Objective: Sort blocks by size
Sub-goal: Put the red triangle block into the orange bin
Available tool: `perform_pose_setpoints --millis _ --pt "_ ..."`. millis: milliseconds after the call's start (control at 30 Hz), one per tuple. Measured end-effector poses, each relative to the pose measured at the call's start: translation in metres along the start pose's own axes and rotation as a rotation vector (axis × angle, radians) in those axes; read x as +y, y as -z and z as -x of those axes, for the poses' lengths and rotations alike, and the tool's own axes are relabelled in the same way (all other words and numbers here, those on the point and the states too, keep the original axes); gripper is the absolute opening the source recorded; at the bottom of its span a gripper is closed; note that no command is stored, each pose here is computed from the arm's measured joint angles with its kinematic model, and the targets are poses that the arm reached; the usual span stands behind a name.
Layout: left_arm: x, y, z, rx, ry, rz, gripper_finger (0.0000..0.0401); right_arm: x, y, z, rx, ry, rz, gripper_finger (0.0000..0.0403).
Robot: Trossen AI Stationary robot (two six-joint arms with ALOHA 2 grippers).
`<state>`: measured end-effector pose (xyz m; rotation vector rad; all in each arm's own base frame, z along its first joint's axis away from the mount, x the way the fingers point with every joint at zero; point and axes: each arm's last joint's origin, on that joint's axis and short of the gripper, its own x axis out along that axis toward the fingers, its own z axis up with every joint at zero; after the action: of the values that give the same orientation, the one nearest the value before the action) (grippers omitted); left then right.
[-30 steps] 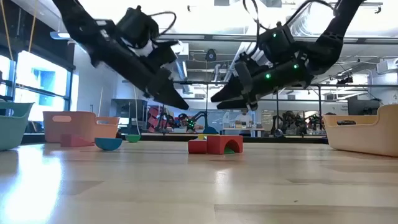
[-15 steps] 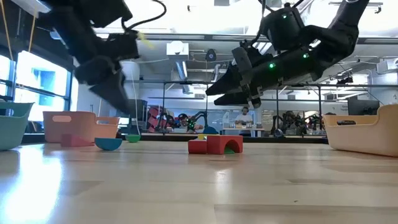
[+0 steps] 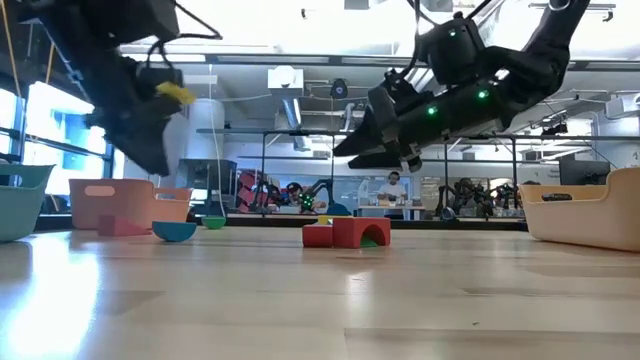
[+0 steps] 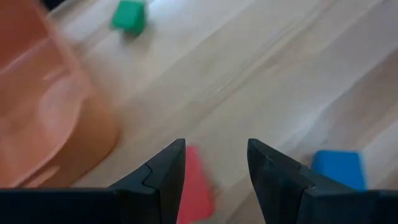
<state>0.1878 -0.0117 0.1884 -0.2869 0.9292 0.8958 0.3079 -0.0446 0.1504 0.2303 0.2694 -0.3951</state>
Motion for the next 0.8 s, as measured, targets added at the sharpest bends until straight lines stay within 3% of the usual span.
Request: perform_pose_setpoints --millis 233,600,800 --pt "0.015 0.012 0.005 0.131 -0.091 0.04 0.0172 -0.005 -0.001 -0.001 -0.004 0.014 0.016 0.0265" --pt "0.014 0.009 -0.002 0.237 -0.001 0.092 0.0272 -0.003 -0.002 -0.001 -0.008 0.005 0.024 0.0265" --pt "0.025 0.019 -0.029 0.298 0.008 0.159 0.0276 -0.003 -0.002 -0.001 -0.007 0.005 0.024 0.0265"
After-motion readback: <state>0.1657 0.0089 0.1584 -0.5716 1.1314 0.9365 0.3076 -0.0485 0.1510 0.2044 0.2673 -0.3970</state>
